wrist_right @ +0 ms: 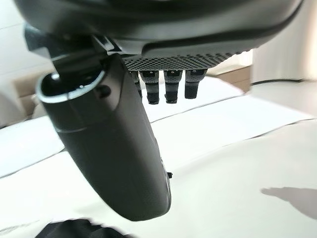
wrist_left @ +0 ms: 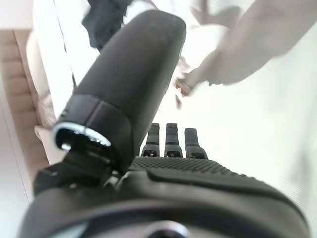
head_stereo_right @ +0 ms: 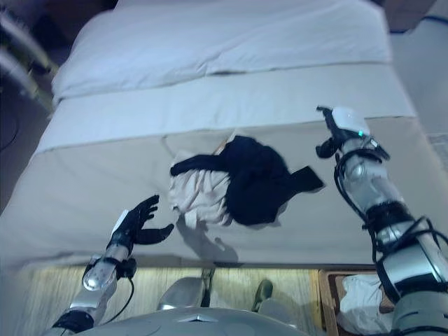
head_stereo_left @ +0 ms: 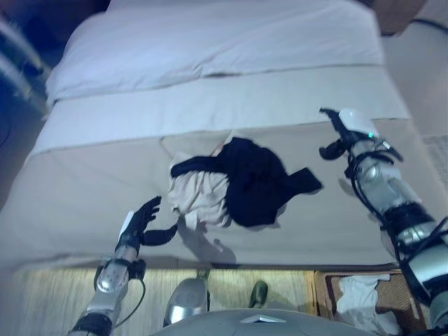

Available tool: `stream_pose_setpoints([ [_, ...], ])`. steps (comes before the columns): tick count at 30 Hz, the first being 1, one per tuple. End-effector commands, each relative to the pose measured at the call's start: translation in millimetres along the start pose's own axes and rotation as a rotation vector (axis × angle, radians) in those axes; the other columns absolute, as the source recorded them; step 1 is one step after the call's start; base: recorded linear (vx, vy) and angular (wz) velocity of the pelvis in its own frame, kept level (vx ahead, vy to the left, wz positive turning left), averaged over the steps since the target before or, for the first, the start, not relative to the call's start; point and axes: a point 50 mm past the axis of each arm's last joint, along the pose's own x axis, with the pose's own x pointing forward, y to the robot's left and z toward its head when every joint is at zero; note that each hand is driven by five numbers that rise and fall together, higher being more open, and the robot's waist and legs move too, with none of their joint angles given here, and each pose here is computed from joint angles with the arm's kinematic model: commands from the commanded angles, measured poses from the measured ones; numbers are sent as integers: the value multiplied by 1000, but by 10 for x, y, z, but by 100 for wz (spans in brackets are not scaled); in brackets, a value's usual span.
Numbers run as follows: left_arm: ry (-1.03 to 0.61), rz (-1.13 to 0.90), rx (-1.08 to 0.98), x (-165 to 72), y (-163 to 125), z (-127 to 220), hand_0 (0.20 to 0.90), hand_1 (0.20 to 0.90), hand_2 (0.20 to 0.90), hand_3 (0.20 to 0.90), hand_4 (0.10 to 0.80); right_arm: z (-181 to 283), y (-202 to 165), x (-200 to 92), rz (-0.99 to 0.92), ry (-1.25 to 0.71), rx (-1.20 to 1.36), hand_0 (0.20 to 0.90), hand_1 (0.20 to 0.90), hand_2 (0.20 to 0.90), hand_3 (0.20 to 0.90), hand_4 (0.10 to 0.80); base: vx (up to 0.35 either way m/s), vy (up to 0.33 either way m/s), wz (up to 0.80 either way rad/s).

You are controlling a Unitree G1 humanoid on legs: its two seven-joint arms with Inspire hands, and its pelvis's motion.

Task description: Pick up the clothes from the bed and place them into the basket

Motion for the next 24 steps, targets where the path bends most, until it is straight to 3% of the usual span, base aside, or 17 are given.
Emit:
stream_pose_setpoints([
  [1,-318,109,251,126,212,559,900,900,900,900,800,214,-599,139,-176,-78,-111,900,900,900,900,800,-74,24,38],
  [6,-448,187,549,204,279,822,900,900,900,900,800,340,-694,228,-151,-76,-152,900,900,900,900,800,-66,22,34],
  [13,-523,298,677,298,363,1041,900,900,900,900,800,396,-691,319,-115,-26,-147,900,900,900,900,800,-7,-1,17],
  [24,-551,355,533,252,336,1119,900,900,900,900,800,284,-520,343,-26,89,-119,900,900,900,900,800,-10,3,6],
])
